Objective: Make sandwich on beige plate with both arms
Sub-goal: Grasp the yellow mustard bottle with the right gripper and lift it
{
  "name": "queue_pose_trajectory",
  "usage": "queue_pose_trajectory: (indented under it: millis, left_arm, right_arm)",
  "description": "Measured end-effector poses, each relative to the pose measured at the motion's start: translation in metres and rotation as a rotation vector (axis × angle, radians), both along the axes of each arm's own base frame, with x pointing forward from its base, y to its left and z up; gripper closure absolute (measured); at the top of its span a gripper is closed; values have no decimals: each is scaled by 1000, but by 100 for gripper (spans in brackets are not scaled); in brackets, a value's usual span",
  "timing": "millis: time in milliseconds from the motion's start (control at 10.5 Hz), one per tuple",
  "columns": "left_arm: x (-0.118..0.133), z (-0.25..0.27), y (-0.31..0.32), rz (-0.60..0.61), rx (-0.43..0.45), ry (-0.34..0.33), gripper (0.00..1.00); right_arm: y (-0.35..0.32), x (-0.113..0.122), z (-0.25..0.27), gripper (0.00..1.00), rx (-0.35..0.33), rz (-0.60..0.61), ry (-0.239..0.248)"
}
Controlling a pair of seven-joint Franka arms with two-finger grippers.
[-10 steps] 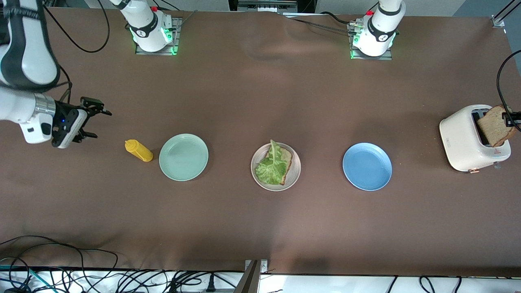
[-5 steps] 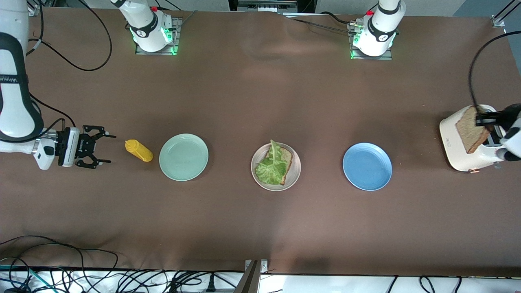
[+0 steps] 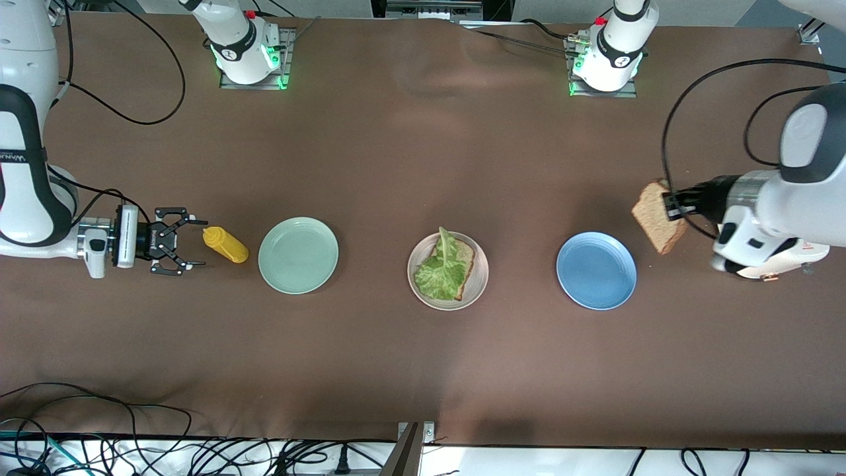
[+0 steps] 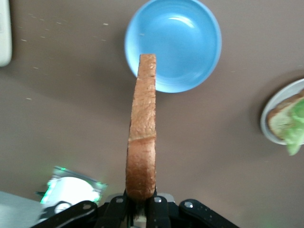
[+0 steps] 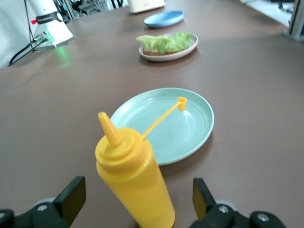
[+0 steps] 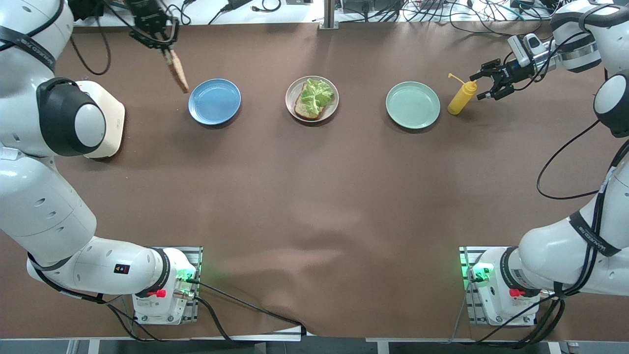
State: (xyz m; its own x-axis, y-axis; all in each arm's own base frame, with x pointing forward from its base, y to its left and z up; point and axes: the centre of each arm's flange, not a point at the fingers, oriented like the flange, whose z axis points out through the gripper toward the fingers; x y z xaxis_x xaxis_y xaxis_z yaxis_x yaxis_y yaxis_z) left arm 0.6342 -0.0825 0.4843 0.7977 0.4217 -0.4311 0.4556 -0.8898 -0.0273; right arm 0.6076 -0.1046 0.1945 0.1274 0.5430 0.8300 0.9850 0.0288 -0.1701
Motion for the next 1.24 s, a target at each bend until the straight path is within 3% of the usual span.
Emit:
queue_pose_trajectory:
  millis: [191, 478, 669, 956, 1052, 1243]
  left_arm:
    - [13, -7, -42, 123, -108, -58, 89]
    - [24, -30, -110, 244, -198, -118, 89]
    - [23, -53, -162, 293, -241, -165, 89]
    - [15, -95, -215, 312, -217, -173, 89]
    - [16, -99, -214, 317, -212, -170, 89]
    - [27, -90, -186, 354, -208, -183, 89]
  right_arm:
    - [-7, -7, -22, 0, 33, 35, -57]
    - [-10, -14, -50, 0, 86, 61, -127]
    - [-5, -21, -77, 0, 118, 65, -135]
    - [1, -24, -91, 1, 140, 58, -127]
    - [6, -23, -92, 17, 148, 54, -129]
    - [19, -19, -91, 30, 159, 59, -133]
